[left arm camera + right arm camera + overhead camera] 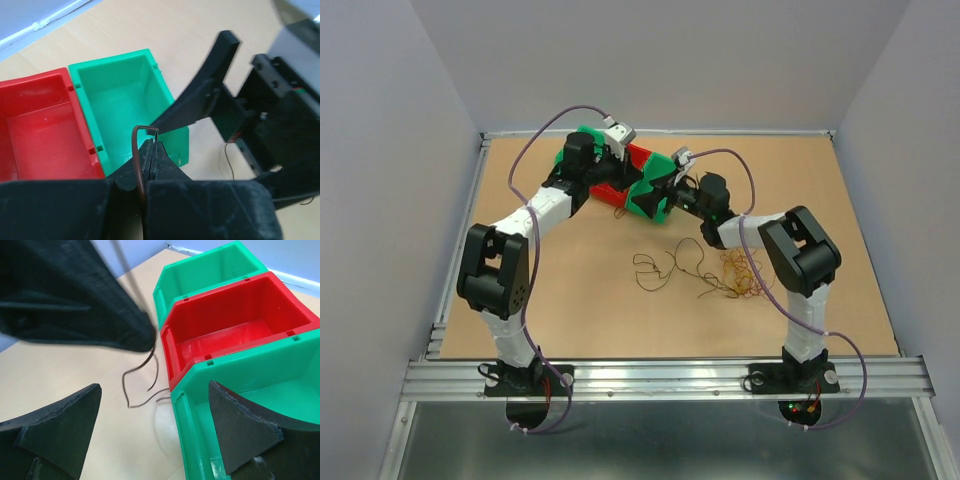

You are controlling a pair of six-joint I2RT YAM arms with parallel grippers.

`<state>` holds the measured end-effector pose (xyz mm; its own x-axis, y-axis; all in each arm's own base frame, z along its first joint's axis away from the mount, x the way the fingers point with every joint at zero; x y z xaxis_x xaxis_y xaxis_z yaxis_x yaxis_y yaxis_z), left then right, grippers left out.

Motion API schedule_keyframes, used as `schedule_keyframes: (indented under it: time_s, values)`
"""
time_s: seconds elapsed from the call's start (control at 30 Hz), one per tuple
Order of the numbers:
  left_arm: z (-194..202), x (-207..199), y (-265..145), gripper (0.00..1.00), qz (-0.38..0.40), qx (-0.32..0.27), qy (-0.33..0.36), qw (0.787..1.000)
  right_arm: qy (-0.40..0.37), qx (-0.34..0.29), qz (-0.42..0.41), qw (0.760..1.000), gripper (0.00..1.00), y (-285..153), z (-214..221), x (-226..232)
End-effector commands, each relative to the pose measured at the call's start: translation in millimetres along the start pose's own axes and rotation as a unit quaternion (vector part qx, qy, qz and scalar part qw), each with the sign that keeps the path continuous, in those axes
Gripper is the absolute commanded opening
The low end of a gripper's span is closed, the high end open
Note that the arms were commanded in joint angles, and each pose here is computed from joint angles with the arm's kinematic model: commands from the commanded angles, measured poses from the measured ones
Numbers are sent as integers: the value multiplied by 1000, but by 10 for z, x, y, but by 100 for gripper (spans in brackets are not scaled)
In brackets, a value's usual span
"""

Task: Untangle the cables

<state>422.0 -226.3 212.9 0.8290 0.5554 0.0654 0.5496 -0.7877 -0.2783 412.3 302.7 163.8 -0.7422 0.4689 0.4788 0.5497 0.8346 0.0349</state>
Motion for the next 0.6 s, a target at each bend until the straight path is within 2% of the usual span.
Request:
schedule_keyframes:
  time_s: [0.0, 0.17, 0.2, 0.27, 0.3, 0.33, 0.37, 0.4, 0.5, 0.57]
  values:
    - [-387, -279, -131, 0, 29, -41, 28, 998, -27, -92, -28, 995, 93, 206, -493, 153]
    - [-429, -402, -163, 1, 33, -43, 35, 998, -19, -110, -32, 993, 90, 249, -500, 176]
    - [-442, -408, -176, 3, 32, -46, 34, 998, -17, -112, -30, 993, 89, 259, -498, 176]
    - [-457, -432, -205, 15, 35, -51, 36, 997, -10, -124, -14, 992, 64, 267, -497, 118]
    - [-489, -448, -228, 25, 38, -58, 42, 997, -5, -129, -4, 992, 38, 254, -491, 89]
    - [-504, -462, -245, 30, 40, -61, 44, 996, -2, -136, 4, 991, 38, 244, -496, 68]
    - [-468, -478, -261, 34, 43, -61, 44, 996, 3, -154, 23, 988, 4, 228, -541, 29]
    - [-528, -489, -311, 39, 39, -71, 52, 995, 9, -164, 40, 986, 1, 204, -555, -9]
    - [-564, -485, -419, 53, 18, -88, 64, 994, 30, -199, 86, 976, 1, 101, -627, -108]
    - [-573, -459, -483, 57, 3, -101, 67, 993, 62, -226, 129, 964, 1, -21, -660, -256]
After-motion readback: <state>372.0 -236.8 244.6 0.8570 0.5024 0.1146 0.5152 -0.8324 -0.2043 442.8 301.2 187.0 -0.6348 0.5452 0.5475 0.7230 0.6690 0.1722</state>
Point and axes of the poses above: each gripper's point midway between its finger pads, its own y axis out along the fingers, its own x axis along the line the jaws close on, z = x × y, the point moved 5 cm from there along -y, back along the fingers, and after that the axes turned 15 degrees about y, right-handed, at the moved point
